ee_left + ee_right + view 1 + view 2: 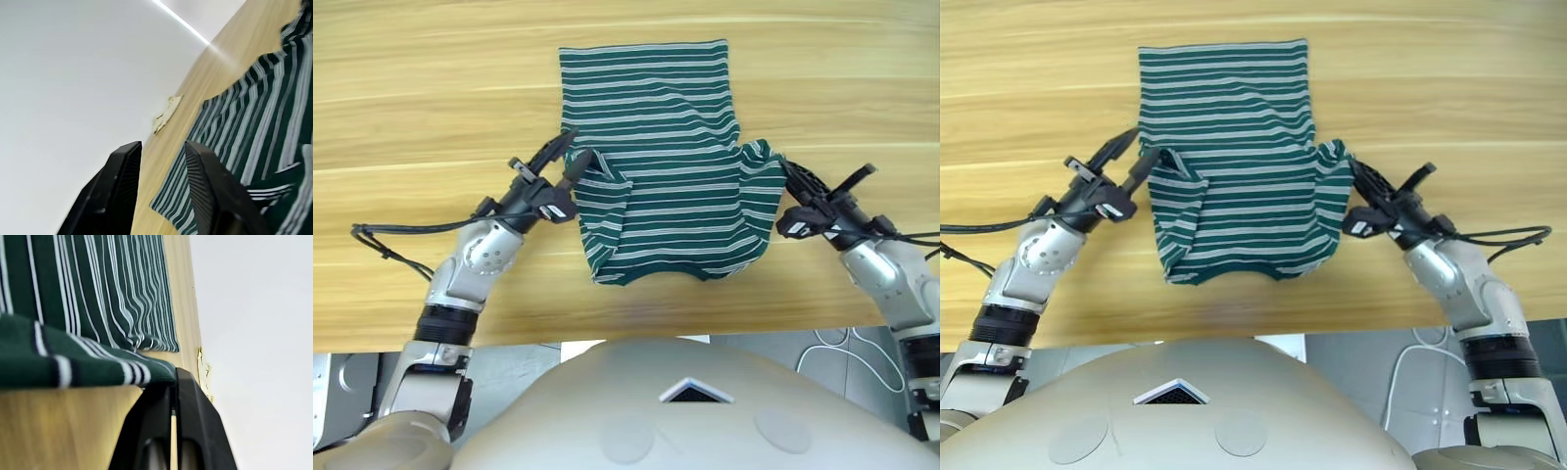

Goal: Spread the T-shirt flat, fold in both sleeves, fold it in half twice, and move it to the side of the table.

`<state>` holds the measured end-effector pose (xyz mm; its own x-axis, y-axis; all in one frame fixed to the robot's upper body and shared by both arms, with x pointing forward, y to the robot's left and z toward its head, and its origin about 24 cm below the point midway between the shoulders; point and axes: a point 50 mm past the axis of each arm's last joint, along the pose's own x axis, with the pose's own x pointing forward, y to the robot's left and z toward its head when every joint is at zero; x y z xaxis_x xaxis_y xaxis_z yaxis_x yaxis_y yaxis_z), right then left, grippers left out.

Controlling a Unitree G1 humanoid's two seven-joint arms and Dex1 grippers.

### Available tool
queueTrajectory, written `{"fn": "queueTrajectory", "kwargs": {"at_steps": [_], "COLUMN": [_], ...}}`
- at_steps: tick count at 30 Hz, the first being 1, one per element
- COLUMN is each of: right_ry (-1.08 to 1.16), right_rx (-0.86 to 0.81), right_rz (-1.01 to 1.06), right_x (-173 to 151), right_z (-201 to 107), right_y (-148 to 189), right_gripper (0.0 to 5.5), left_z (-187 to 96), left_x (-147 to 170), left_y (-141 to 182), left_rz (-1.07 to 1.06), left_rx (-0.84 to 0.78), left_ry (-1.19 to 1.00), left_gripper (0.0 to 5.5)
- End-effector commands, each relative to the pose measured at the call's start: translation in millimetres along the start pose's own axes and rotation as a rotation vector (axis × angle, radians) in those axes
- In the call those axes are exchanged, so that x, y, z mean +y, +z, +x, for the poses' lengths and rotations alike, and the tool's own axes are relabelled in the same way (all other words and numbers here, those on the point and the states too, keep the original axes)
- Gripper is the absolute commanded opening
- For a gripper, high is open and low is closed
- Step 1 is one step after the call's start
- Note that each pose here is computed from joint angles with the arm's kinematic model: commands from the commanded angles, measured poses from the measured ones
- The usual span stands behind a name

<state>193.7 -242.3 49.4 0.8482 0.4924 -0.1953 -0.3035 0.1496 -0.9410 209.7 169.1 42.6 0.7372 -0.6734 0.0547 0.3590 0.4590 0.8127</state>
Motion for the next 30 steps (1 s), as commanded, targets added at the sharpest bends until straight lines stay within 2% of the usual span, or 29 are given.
{"fn": "queueTrajectory", "kwargs": {"at_steps": [1,7,18,25,30], "right_ry": [0.015,0.054,0.1,0.153,0.171], "right_rx": [-0.062,-0.17,-0.229,-0.213,-0.212], "right_rz": [0.0,0.017,0.025,0.03,0.035], "right_x": [-1.6,7.4,17.5,21.1,17.7], "right_z": [7.7,23.0,41.6,40.7,33.5], "right_y": [11.0,34.4,42.7,37.4,35.8], "right_gripper": [0.02,0.02,0.02,1.25,2.22], "left_z": [0.3,3.3,8.8,7.4,-16.1], "left_x": [-12.9,-23.3,-30.0,-27.5,-6.4], "left_y": [1.3,2.7,1.9,-0.2,-4.4], "left_rz": [-0.002,-0.016,-0.024,-0.013,0.025], "left_rx": [-0.016,-0.034,-0.04,-0.032,0.0], "left_ry": [-0.102,-0.158,-0.172,-0.172,-0.205], "left_gripper": [1.66,1.66,1.66,1.66,1.66]}}
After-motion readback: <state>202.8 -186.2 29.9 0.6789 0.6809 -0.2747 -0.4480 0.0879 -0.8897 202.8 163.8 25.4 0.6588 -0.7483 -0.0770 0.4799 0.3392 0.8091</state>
